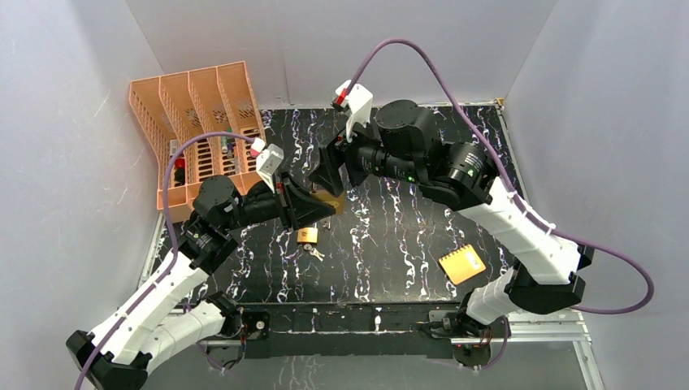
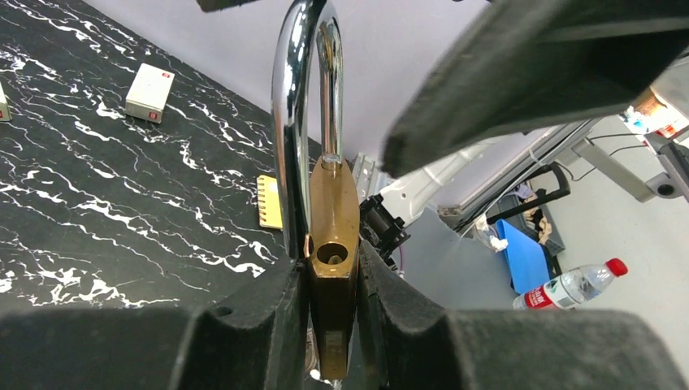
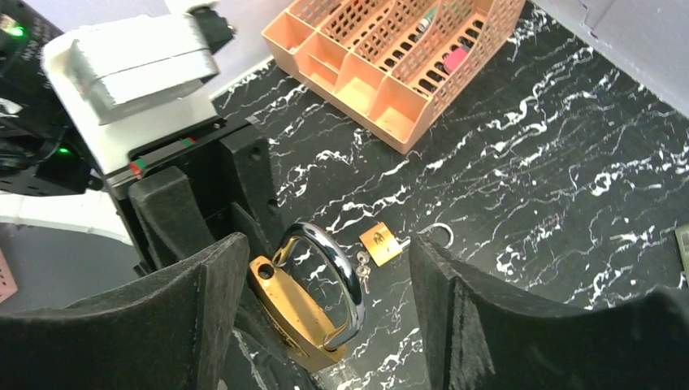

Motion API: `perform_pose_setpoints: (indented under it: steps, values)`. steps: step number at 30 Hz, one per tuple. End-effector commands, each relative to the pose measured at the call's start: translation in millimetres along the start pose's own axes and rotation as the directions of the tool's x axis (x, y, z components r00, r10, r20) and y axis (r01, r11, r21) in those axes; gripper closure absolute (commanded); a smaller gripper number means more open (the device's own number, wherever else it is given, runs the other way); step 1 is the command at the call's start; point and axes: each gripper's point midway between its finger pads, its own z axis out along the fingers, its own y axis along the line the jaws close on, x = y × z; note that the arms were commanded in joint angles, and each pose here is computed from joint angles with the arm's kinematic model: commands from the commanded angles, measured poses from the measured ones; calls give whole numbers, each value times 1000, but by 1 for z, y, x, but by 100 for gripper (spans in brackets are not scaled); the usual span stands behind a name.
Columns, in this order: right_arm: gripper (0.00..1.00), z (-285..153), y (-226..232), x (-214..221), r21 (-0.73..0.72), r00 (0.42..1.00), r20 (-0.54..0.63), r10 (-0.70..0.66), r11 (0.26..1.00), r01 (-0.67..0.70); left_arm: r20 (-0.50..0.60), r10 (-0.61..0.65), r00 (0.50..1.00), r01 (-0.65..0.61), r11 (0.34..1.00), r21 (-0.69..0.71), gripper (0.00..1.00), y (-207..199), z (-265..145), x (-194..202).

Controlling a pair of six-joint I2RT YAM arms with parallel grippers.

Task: Unlock with the key

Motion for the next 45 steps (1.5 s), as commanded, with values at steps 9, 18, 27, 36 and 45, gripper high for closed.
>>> perform_pose_setpoints:
  steps: [9,18,27,36,45]
  values:
    - [72,1,-20,7,123,999,-45,10,992,-4,89,169,982,-175,983,64,100,-31,-8,-37]
    - [100,-7,-49,23,323,982,-16,188,930,-173,75,227,971,-226,974,-20,100,-12,-8,-34]
    - [34,-20,-47,20,324,973,-14,229,922,-212,67,300,952,-290,948,-129,100,14,-7,-36]
    - [36,-47,-28,-15,160,999,47,-23,987,15,-20,229,973,-226,971,83,100,-19,-9,-8]
    - [71,-21,-15,-20,52,977,37,-209,977,207,-31,287,958,-262,910,321,100,-57,-24,14]
